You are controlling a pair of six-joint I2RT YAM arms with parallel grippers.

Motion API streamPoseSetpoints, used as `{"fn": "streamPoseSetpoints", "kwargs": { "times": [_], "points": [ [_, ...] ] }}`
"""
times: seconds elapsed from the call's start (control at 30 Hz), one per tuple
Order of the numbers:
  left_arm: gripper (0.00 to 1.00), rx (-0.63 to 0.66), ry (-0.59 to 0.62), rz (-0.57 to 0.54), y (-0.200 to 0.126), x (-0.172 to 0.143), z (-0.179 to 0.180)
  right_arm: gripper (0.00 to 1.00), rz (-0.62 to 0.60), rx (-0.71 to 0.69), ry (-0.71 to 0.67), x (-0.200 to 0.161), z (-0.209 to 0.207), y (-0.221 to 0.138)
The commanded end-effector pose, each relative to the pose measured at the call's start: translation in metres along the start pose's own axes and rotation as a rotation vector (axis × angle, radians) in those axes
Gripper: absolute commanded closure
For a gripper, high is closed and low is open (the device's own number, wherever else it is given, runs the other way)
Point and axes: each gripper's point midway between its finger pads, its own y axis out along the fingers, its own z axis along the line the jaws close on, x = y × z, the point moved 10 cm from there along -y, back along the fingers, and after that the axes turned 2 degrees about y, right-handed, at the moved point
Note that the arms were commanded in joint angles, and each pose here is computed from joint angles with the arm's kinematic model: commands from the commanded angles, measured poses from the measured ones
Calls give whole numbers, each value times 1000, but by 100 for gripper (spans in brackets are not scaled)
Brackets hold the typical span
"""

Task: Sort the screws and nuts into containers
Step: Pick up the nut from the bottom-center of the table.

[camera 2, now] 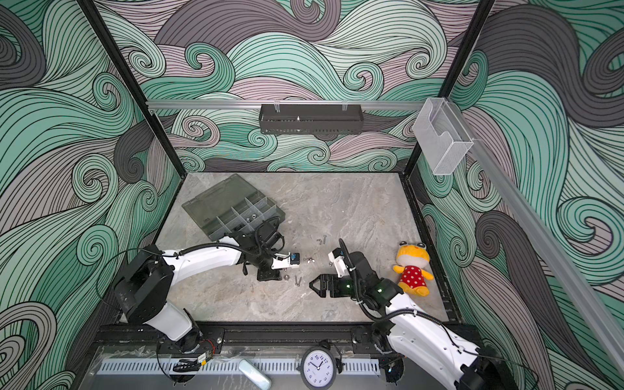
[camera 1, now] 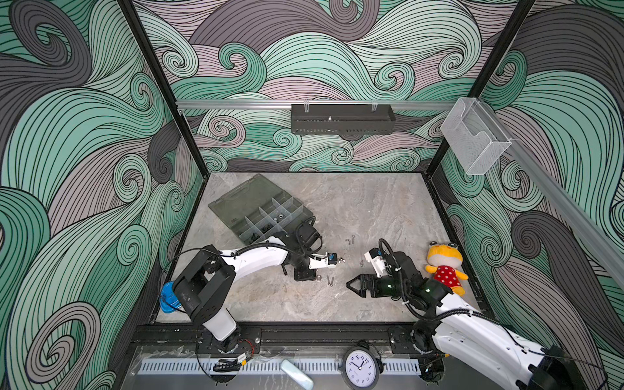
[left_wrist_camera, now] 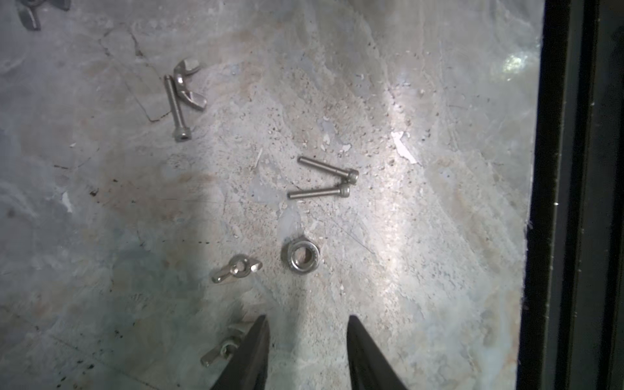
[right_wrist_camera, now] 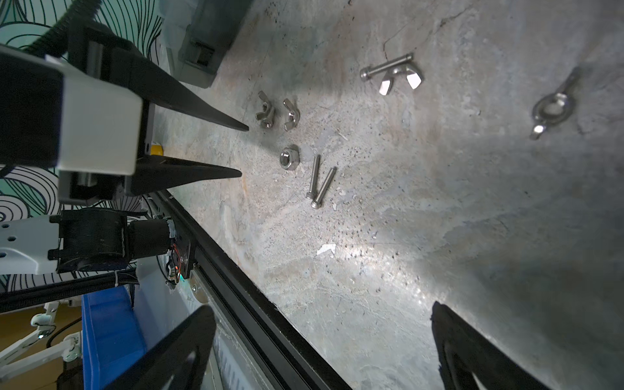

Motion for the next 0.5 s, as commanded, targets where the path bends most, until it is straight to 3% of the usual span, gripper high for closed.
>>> {"fn": "streamPoseSetpoints", "kwargs": {
  "times": [0.0,0.47],
  "points": [
    [58,-21,77,-15,6,5,-2,0,0,-13,32,-7,-5,-2],
    [58,-17,126,136,37,11,6,1,16,51,-32,-8,1,-5]
  ]
}}
